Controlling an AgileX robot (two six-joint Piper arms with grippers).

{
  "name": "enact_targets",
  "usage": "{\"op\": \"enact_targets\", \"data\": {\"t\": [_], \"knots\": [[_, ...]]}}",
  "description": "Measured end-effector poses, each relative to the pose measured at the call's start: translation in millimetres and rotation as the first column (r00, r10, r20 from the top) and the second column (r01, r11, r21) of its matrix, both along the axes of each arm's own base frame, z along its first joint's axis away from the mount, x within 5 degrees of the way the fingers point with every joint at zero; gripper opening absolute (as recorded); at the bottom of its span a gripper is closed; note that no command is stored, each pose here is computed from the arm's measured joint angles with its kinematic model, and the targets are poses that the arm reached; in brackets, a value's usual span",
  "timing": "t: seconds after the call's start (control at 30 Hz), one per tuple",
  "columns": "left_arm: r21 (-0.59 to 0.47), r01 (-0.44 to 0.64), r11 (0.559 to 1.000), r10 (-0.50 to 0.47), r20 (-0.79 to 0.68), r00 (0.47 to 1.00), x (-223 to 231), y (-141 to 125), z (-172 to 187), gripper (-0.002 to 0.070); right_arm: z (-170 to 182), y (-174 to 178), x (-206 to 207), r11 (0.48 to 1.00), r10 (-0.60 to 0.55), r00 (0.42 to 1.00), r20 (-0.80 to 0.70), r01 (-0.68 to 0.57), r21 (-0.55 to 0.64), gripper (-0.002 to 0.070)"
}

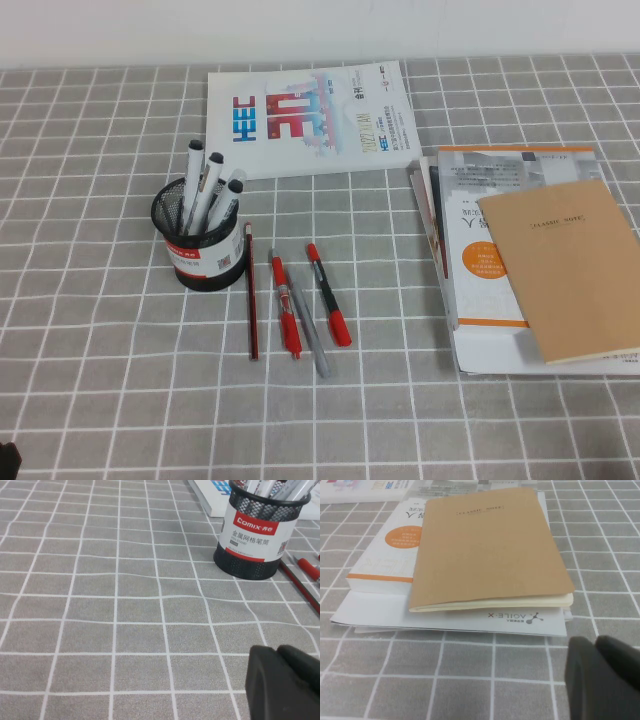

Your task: Put the pen into the pen holder

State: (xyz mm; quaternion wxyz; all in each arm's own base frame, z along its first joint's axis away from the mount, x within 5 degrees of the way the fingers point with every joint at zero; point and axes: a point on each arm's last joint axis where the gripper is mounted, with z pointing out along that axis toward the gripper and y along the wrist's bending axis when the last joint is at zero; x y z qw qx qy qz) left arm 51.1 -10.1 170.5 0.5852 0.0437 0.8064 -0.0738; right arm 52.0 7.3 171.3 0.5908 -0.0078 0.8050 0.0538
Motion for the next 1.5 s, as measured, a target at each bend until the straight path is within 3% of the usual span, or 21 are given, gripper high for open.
{"op": "enact_targets", "data": {"t": [0.53,0.63,0.77,0.83,0.9,0.97,1.03,1.1,1.3,1.5], "knots": [[0.000,0.000,1.000,0.000,0.000,1.000,0,0,0,-0.0005,0,0,0,1.000,0.000,1.000,0.000,0.000,-0.004,-0.0013],[0.000,0.000,1.000,0.000,0.000,1.000,0,0,0,-0.0005,1,2,0,0.999,0.004,1.000,0.000,-0.004,0.054,-0.0013],[0.000,0.000,1.000,0.000,0.000,1.000,0,0,0,-0.0005,5,7,1,0.968,0.005,1.000,0.027,-0.012,0.252,-0.0013],[0.000,0.000,1.000,0.000,0.000,1.000,0,0,0,-0.0005,9,10,1,0.915,0.001,0.999,0.041,-0.017,0.404,-0.0012],[0.000,0.000,1.000,0.000,0.000,1.000,0,0,0,-0.0005,14,14,1,0.809,-0.004,0.999,0.043,-0.022,0.587,-0.0012],[0.000,0.000,1.000,0.000,0.000,1.000,0,0,0,-0.0005,21,17,1,0.609,-0.015,0.999,0.038,-0.022,0.793,-0.0013],[0.000,0.000,1.000,0.000,0.000,1.000,0,0,0,-0.0005,27,16,1,0.413,-0.036,0.999,0.036,-0.018,0.910,-0.0013],[0.000,0.000,1.000,0.000,0.000,1.000,0,0,0,-0.0005,30,13,2,0.324,-0.080,0.996,0.044,-0.016,0.946,-0.0013],[0.000,0.000,1.000,0.000,0.000,1.000,0,0,0,-0.0005,32,7,3,0.369,-0.139,0.987,0.082,-0.025,0.929,-0.0013],[0.000,0.000,1.000,0.000,0.000,1.000,0,0,0,-0.0005,33,5,3,0.357,-0.161,0.983,0.083,-0.021,0.934,-0.0013]]}}
